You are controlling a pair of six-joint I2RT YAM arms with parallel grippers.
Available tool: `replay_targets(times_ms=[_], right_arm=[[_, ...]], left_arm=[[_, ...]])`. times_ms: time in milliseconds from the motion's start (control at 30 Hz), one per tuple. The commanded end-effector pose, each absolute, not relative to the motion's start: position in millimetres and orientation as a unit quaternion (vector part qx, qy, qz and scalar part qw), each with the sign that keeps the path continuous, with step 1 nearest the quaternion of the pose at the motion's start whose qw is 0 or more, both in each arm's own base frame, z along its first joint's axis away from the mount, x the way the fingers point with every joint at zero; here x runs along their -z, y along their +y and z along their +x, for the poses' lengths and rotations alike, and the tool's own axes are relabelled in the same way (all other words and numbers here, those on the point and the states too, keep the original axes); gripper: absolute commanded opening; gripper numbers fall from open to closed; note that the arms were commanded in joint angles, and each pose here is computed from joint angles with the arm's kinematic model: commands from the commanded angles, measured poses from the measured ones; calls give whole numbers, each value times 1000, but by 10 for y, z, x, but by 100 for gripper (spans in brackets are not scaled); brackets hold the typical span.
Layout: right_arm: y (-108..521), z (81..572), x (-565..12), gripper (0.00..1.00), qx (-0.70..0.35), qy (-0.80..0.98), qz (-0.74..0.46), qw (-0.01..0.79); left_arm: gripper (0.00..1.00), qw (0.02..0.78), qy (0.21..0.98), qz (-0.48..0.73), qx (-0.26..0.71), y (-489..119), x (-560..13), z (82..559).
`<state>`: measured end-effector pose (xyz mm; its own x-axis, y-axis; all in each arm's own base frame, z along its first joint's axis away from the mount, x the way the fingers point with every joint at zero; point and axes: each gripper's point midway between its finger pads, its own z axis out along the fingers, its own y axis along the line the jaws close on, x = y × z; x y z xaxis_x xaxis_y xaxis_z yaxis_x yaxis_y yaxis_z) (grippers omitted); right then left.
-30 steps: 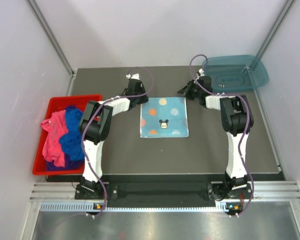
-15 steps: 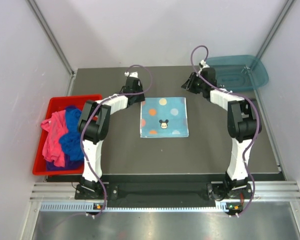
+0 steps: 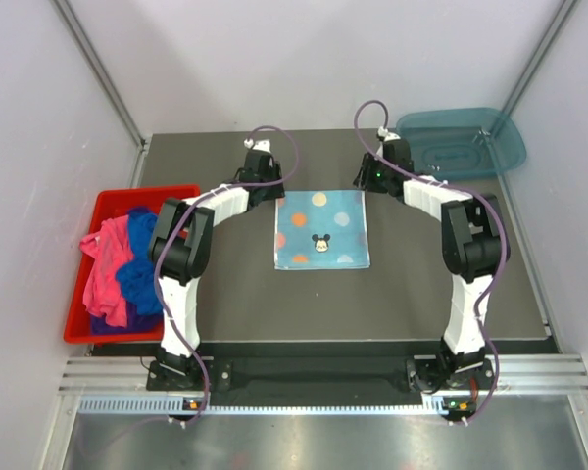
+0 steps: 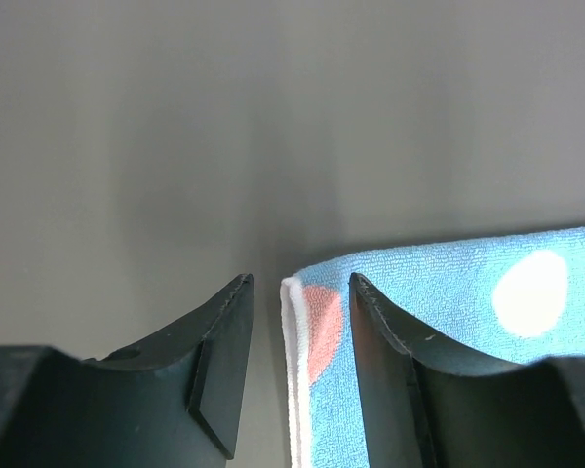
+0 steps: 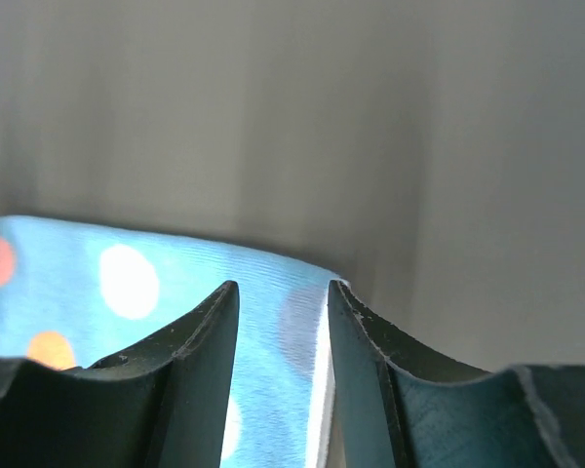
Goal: Fold and stack the towels
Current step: Fold the towel
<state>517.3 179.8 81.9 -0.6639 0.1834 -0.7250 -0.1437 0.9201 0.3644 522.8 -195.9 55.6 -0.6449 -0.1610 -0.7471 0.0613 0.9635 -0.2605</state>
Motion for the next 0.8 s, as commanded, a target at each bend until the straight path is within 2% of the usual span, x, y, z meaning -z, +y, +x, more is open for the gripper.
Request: replay_targets(times_ms=[0, 533, 767], right_arm=[[1774, 5179, -675, 42, -173, 900, 0, 399], [1717, 5190, -380, 41, -142, 915, -1, 379], [1748, 5197, -354, 37, -138, 915, -7, 379]], left_arm=[[49, 445, 884, -16, 142, -1975, -821, 5257], [45, 425, 896, -22, 130, -1980, -515, 5322], [39, 420, 899, -32, 118, -1935, -417, 5323]])
